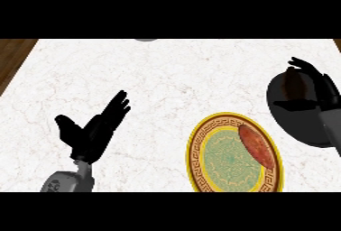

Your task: Pick the croissant from the plate and place it in the pan

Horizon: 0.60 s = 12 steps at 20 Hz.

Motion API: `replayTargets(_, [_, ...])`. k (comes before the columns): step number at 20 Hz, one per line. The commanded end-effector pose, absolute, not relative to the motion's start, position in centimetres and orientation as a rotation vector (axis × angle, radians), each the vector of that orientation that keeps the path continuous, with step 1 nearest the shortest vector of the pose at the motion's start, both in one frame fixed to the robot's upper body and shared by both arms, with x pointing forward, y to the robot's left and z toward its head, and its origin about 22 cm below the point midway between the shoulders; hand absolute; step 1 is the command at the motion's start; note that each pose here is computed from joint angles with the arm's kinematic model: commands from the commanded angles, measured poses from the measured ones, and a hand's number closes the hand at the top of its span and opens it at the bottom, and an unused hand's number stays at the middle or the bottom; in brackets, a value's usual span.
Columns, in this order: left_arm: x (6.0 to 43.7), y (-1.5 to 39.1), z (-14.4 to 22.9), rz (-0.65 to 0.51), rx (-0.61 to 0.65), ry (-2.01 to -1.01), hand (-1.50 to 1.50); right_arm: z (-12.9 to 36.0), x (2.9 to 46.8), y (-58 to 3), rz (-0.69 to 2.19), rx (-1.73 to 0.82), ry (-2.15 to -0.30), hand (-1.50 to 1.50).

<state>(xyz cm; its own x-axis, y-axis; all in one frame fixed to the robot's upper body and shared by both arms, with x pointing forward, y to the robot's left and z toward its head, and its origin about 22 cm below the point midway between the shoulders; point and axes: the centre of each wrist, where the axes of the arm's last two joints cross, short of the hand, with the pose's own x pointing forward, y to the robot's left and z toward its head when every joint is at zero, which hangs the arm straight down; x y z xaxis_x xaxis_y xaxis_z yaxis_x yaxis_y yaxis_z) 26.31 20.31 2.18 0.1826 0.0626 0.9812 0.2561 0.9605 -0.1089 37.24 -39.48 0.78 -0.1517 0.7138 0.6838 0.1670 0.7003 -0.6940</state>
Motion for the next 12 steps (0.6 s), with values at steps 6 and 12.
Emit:
replayTargets(6, [26.2, 20.1, 2.2, -0.136, -0.270, -1.388, 0.00, 2.4, 36.1, -43.3, 0.242, -0.390, -1.730, -1.50])
replayTargets(12, [26.7, 21.4, 2.2, -0.146, -0.279, -1.382, 0.00, 3.2, 33.1, -47.9, 0.275, -0.219, -1.696, -1.50])
